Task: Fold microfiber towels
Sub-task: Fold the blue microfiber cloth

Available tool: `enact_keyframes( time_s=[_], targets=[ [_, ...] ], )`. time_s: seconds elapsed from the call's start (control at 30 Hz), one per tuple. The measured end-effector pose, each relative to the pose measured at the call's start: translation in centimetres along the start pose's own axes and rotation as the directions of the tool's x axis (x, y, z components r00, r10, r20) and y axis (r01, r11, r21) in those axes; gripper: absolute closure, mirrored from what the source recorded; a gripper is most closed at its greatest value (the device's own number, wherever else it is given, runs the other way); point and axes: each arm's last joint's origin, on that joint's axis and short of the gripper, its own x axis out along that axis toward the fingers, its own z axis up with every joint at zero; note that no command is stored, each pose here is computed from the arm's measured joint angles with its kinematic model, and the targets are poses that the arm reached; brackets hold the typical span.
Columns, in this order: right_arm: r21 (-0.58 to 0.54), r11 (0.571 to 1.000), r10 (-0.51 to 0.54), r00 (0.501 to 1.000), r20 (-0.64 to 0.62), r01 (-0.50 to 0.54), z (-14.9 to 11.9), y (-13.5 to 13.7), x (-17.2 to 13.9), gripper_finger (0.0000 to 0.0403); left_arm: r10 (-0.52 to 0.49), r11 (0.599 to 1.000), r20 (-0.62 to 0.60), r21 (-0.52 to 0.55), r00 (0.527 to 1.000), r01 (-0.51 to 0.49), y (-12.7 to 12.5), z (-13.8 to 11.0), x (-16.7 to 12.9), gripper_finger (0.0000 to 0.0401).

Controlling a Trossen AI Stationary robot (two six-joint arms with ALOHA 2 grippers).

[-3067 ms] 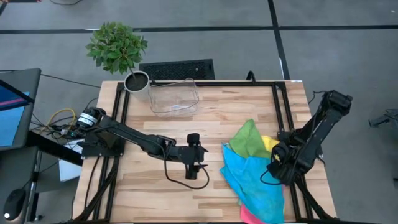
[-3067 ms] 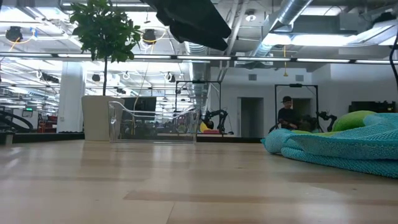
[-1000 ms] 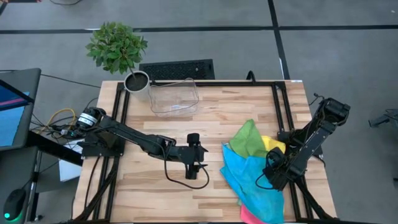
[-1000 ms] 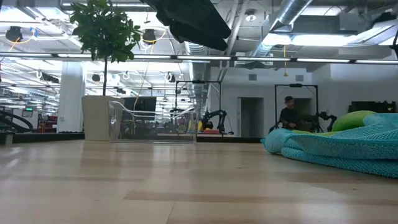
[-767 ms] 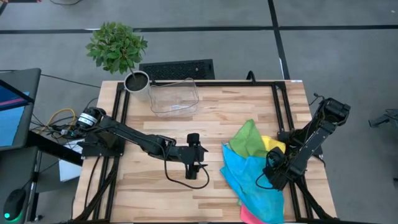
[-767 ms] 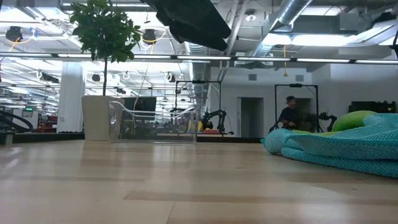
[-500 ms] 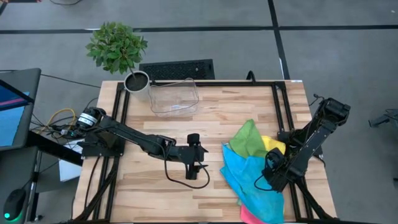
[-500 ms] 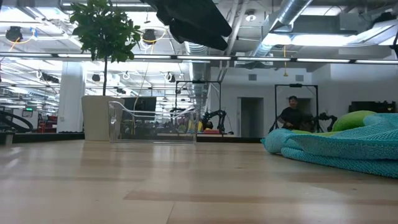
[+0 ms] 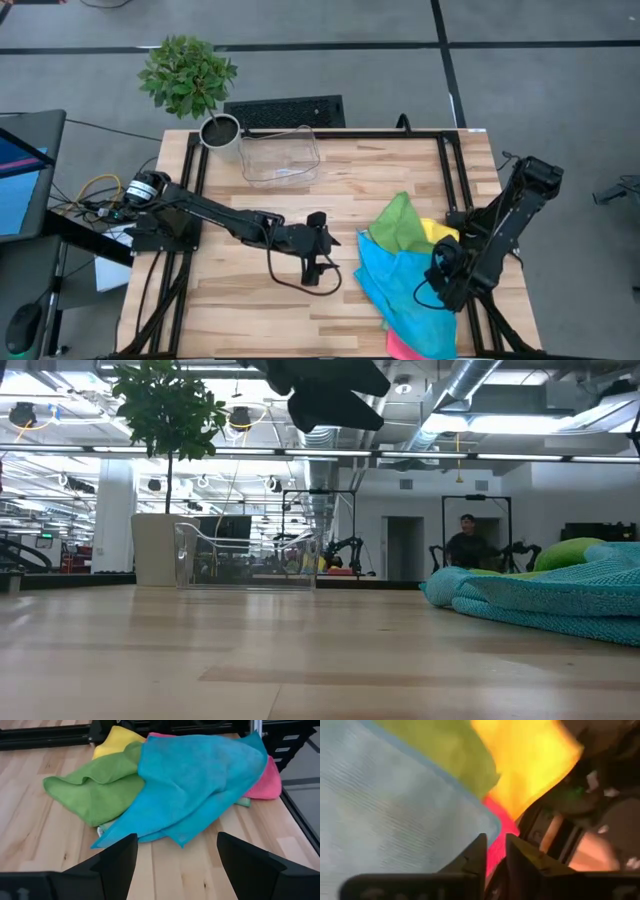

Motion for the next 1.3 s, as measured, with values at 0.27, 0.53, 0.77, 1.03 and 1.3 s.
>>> enact_keyframes(
  time_s=[0.27, 0.53, 0.77, 1.03, 1.3],
  targets=[
    [0.061, 0.993, 0.103, 0.992, -0.067, -0.099, 0.6, -1.5, 3.0, 0.0232, 0.009, 1.000, 0.000, -0.012, 1.000, -0.009, 0.4, 0.0, 0.0, 0.0136],
    [0.051, 0.990, 0.138, 0.987, -0.081, -0.134, 0.7, -1.8, 4.5, 0.0259, 0.010, 1.000, 0.000, -0.012, 1.000, -0.010, 0.4, 0.0, 0.0, 0.0136],
    [0.049, 0.986, 0.164, 0.982, -0.095, -0.160, 0.6, -1.7, 5.4, 0.0312, 0.012, 1.000, 0.000, -0.012, 1.000, -0.012, 0.4, 0.0, 0.0, 0.0136],
    [0.054, 0.990, 0.138, 0.987, -0.085, -0.134, 0.7, -1.7, 4.1, 0.0386, 0.020, 1.000, 0.000, -0.008, 1.000, -0.020, 0.4, 0.0, 0.1, 0.0136],
    [0.053, 0.990, 0.134, 0.991, -0.004, -0.133, 0.9, -1.8, -0.6, 0.0392, -0.039, 0.999, 0.023, -0.018, 0.999, 0.040, 0.4, 0.3, 0.1, 0.0136]
  ],
)
